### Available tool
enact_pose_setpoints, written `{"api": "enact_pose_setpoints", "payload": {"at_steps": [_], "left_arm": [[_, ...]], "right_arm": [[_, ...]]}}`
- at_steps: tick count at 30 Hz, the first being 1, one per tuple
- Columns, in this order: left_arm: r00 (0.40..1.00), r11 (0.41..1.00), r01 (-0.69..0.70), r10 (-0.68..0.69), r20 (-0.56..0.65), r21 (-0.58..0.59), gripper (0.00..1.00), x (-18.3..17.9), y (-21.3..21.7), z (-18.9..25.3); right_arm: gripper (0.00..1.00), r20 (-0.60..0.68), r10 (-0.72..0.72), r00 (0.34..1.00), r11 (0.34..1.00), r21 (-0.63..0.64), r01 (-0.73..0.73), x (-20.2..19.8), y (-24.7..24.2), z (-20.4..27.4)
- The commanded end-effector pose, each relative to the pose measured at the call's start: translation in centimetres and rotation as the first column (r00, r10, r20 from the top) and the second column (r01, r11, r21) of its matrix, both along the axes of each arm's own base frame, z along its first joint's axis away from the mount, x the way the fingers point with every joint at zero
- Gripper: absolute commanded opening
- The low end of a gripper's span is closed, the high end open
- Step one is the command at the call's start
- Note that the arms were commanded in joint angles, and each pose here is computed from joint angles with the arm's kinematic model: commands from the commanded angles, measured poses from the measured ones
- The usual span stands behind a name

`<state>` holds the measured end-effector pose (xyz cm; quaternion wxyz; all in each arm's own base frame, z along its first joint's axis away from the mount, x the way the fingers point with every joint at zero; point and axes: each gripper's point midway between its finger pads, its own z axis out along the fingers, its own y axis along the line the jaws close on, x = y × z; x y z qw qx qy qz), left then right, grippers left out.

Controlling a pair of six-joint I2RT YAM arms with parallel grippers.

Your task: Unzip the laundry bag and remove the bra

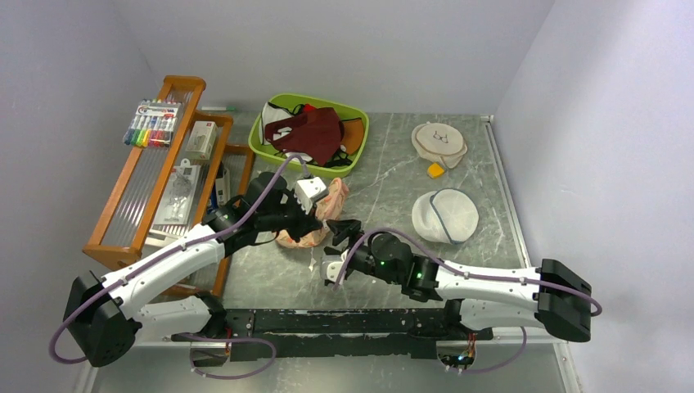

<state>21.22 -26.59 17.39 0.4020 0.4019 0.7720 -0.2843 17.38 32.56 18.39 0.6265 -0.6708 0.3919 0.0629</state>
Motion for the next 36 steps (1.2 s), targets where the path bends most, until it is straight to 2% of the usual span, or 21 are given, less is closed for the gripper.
{"api": "enact_pose_setpoints", "payload": {"at_steps": [1,7,20,27,36], "left_arm": [[1.000,0.999,0.016,-0.017,-0.009,-0.041,0.07,0.2,-0.5,1.5],[0.998,0.998,0.027,-0.030,-0.048,-0.057,0.07,0.4,-0.5,1.3],[0.996,0.996,0.052,-0.057,-0.072,-0.075,0.07,0.1,-0.6,1.3],[0.995,0.996,0.055,-0.060,-0.080,-0.070,0.07,0.1,-0.6,1.1],[0.994,0.995,0.064,-0.070,-0.085,-0.073,0.07,0.0,-0.7,1.1]], "right_arm": [[0.69,0.199,-0.075,0.977,0.997,0.034,0.070,1.8,-0.4,2.6],[0.55,0.234,-0.067,0.970,0.998,0.003,0.068,2.2,0.4,1.7],[0.42,0.252,-0.134,0.958,0.991,0.011,0.135,3.7,1.0,1.4],[0.32,0.232,-0.141,0.962,0.989,0.077,0.127,3.6,0.6,2.9],[0.19,0.198,-0.154,0.968,0.986,0.101,0.136,4.1,-0.1,3.2]]}}
